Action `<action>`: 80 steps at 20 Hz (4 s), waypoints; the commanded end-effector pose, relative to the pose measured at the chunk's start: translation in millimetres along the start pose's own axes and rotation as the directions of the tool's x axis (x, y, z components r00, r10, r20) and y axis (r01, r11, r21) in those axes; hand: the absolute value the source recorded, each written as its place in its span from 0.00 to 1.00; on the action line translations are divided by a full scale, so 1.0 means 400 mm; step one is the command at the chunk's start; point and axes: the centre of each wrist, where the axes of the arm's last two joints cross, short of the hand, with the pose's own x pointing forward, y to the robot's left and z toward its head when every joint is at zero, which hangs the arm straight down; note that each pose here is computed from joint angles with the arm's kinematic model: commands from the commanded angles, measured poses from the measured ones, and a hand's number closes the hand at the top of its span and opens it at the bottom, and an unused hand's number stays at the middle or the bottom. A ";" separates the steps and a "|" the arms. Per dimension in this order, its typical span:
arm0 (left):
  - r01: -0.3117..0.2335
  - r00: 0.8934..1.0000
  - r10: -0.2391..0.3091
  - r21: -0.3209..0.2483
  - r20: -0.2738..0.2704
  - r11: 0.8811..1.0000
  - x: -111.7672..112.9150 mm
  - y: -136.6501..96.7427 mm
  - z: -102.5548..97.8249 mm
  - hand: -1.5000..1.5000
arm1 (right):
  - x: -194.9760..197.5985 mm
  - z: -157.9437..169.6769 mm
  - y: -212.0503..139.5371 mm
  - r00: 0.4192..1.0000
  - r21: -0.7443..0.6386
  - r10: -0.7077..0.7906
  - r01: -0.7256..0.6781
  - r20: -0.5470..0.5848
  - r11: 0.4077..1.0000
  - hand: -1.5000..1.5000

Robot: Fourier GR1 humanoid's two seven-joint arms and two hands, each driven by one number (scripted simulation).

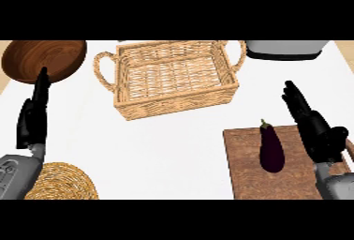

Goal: Pick the eggplant from the cutting board and place it in the basket

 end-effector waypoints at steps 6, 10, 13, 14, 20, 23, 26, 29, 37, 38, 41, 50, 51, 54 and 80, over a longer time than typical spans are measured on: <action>0.093 0.924 -0.151 -0.174 -0.352 0.980 -0.169 0.010 0.128 0.50 | 0.296 -0.005 0.054 0.596 -0.205 -0.143 0.477 0.790 0.854 1.00; 0.060 0.910 -0.151 -0.238 -0.387 0.969 -0.186 -0.015 0.168 0.50 | 0.254 0.003 0.058 0.606 -0.508 0.316 0.172 0.730 0.844 0.00; 0.066 0.886 -0.153 -0.206 -0.439 0.976 -0.207 0.008 0.182 0.50 | 0.144 0.026 -0.007 0.759 -0.809 0.450 0.168 0.471 0.563 0.00; 0.073 0.879 -0.155 -0.194 -0.450 0.978 -0.213 0.022 0.186 0.50 | 0.115 0.040 -0.020 0.797 -0.866 0.461 0.147 0.391 0.479 0.00; 0.068 0.876 -0.152 -0.195 -0.458 0.979 -0.205 0.036 0.203 0.50 | -0.095 0.229 0.041 0.941 -0.941 0.335 -0.162 -0.056 0.297 0.00; 0.064 0.895 -0.151 -0.213 -0.421 0.975 -0.185 0.032 0.188 0.50 | -0.145 0.334 0.127 0.933 -0.810 0.324 -0.307 -0.155 0.499 0.00; 0.053 0.898 -0.150 -0.236 -0.414 0.970 -0.179 0.023 0.186 0.50 | -0.147 0.424 0.195 0.914 -0.678 0.366 -0.381 -0.175 0.629 0.00; 0.058 0.901 -0.157 -0.246 -0.404 0.967 -0.165 0.023 0.171 0.50 | -0.102 0.487 0.214 0.893 -0.641 0.416 -0.422 -0.172 0.641 0.00; 0.039 0.911 -0.156 -0.297 -0.383 0.954 -0.136 -0.022 0.196 0.50 | 0.065 0.639 0.276 0.844 -0.629 0.420 -0.531 -0.334 0.568 0.00; 0.035 0.910 -0.148 -0.282 -0.388 0.959 -0.121 -0.009 0.157 0.50 | 0.088 0.652 0.296 0.844 -0.627 0.414 -0.532 -0.341 0.569 0.00; 0.035 0.914 -0.147 -0.287 -0.379 0.957 -0.105 -0.016 0.161 0.50 | 0.134 0.651 0.304 0.830 -0.622 0.421 -0.555 -0.366 0.552 0.00; 0.043 0.912 -0.156 -0.288 -0.380 0.957 -0.091 -0.043 0.152 0.50 | 0.164 0.570 0.311 0.862 -0.656 0.363 -0.506 -0.354 0.560 0.00; 0.049 0.917 -0.166 -0.310 -0.363 0.949 -0.093 -0.038 0.159 0.50 | 0.154 0.550 0.311 0.858 -0.652 0.364 -0.513 -0.363 0.558 0.00; 0.032 0.918 -0.149 -0.306 -0.369 0.951 -0.062 -0.066 0.152 0.50 | 0.109 0.493 0.308 0.860 -0.673 0.375 -0.505 -0.345 0.540 0.00; 0.026 0.908 -0.153 -0.311 -0.390 0.950 -0.083 0.012 0.174 0.50 | 0.078 0.319 0.338 0.820 -0.611 0.399 -0.572 -0.411 0.547 0.00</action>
